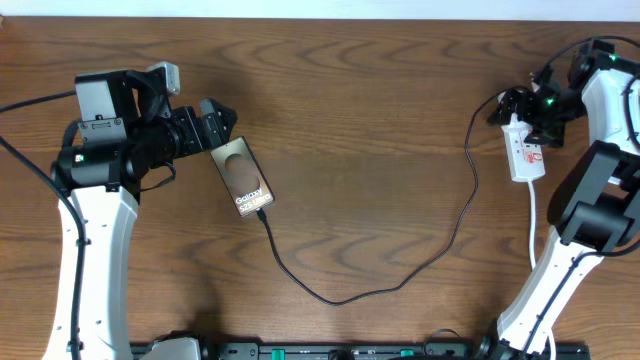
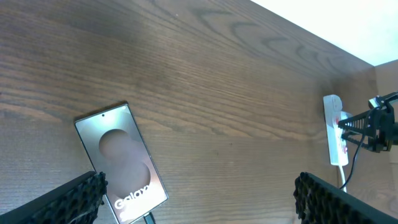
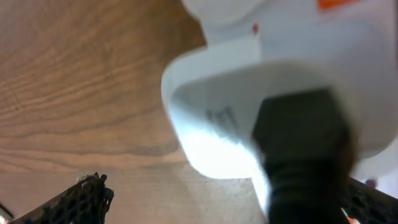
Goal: Plug charger to phone and switch on socket
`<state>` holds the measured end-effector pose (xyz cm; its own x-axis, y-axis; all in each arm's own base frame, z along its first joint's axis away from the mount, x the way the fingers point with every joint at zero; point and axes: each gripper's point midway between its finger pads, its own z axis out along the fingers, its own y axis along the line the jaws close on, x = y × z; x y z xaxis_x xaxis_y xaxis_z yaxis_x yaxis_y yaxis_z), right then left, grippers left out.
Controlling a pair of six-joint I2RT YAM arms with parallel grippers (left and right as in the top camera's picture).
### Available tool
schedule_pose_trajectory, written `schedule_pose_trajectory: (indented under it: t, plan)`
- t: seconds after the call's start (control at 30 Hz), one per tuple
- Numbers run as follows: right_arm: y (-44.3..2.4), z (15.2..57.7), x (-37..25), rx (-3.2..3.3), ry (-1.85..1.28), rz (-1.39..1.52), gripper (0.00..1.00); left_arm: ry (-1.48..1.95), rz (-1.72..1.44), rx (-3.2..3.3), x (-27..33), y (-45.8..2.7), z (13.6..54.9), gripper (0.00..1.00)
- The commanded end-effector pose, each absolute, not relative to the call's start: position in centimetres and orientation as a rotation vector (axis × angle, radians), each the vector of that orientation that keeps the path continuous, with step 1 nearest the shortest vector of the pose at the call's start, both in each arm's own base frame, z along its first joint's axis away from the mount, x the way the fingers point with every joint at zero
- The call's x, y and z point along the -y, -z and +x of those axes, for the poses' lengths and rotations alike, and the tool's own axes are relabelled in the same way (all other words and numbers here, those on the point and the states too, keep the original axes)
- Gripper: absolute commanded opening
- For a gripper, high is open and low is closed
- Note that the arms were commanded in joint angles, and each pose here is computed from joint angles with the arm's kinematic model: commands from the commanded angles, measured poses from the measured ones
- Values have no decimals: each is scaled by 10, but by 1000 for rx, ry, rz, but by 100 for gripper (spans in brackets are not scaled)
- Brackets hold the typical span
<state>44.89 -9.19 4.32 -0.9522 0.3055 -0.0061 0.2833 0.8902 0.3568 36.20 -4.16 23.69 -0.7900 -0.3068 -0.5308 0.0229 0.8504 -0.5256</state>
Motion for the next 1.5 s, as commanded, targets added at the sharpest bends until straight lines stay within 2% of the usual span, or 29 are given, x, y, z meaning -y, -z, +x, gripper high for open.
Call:
schedule_pose_trajectory:
  t: [0.0,0.53,0.77,0.97,1.03,1.17,1.3,1.47]
  plan:
    - [-37,441,95,-3052,-487,526,99,692,-168,-2386,43,-240,362,98]
    - [-62,402,139,-3170,-54,724,95,692,-168,-2386,43,-240,362,98]
    - [-94,392,139,-3143,-18,734,90,693,-168,-2386,43,-241,362,98]
    - [-166,388,135,-2970,4,725,91,693,-168,-2386,43,-241,362,98]
    - [-207,382,132,-2860,13,702,99,692,-169,-2386,43,-241,362,98]
    - [-276,368,127,-2659,40,651,99,693,-169,-2387,43,-240,362,98]
    - [-317,354,122,-2533,56,618,99,693,-169,-2387,43,-240,362,98]
    - [-341,343,119,-2461,65,601,99,693,-169,-2387,43,-240,362,98]
